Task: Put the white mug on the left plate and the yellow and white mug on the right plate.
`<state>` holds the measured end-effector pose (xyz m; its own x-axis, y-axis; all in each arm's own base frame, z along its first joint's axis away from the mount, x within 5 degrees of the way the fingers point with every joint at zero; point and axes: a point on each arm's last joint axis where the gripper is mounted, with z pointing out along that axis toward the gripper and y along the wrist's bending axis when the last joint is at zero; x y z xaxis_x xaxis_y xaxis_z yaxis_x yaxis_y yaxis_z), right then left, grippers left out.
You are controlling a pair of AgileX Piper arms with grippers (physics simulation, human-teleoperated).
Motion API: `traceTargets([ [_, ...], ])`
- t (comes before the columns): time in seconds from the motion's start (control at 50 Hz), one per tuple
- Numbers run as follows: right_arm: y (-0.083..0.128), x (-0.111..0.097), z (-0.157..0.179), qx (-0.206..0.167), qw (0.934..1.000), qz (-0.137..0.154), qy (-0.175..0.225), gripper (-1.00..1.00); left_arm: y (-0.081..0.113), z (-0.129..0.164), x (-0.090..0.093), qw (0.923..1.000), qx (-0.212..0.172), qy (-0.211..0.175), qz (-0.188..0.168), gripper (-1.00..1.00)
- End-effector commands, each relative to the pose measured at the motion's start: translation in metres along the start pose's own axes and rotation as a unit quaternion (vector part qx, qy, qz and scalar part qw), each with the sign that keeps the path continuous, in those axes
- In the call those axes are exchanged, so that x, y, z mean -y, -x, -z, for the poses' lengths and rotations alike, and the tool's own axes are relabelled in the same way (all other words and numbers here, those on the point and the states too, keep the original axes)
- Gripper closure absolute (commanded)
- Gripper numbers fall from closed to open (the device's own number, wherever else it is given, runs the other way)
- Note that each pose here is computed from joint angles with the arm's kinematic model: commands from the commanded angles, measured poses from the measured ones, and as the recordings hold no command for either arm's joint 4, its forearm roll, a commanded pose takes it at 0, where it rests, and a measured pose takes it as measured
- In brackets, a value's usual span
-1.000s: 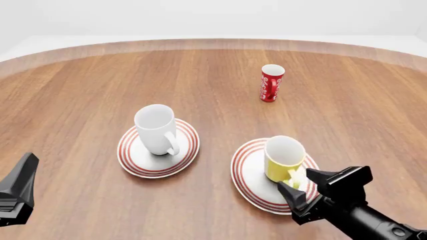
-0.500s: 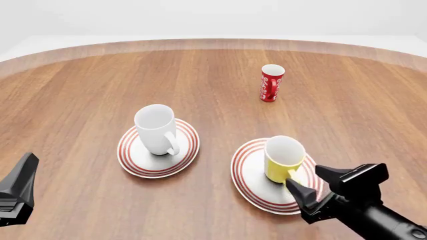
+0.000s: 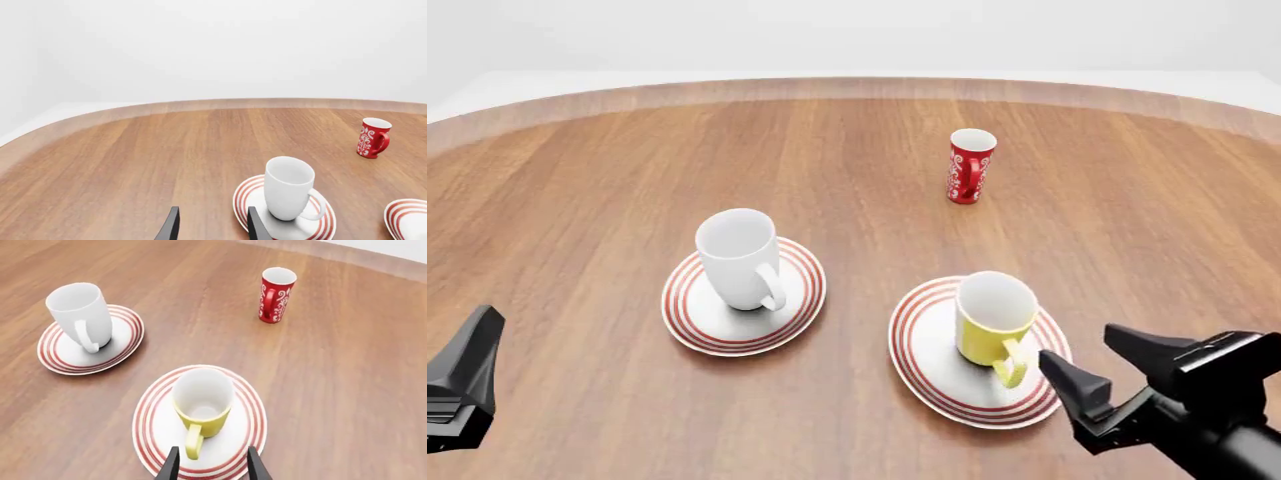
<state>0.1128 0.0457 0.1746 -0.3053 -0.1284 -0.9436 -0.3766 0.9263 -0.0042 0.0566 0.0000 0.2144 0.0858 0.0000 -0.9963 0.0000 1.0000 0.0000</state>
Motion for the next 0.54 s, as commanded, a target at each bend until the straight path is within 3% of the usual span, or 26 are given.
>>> traceTargets([
  [0.02,0.002,0.005,0.02,0.015,0.9996,-0.006,-0.023,-1.0,0.0,0.0,0.0,1.0,0.0,0.0,0.0,-1.0],
  [0.54,-0.004,0.012,0.052,0.041,0.9958,-0.012,-0.081,-1.0,0.0,0.0,0.0,1.0,0.0,0.0,0.0,-1.0],
])
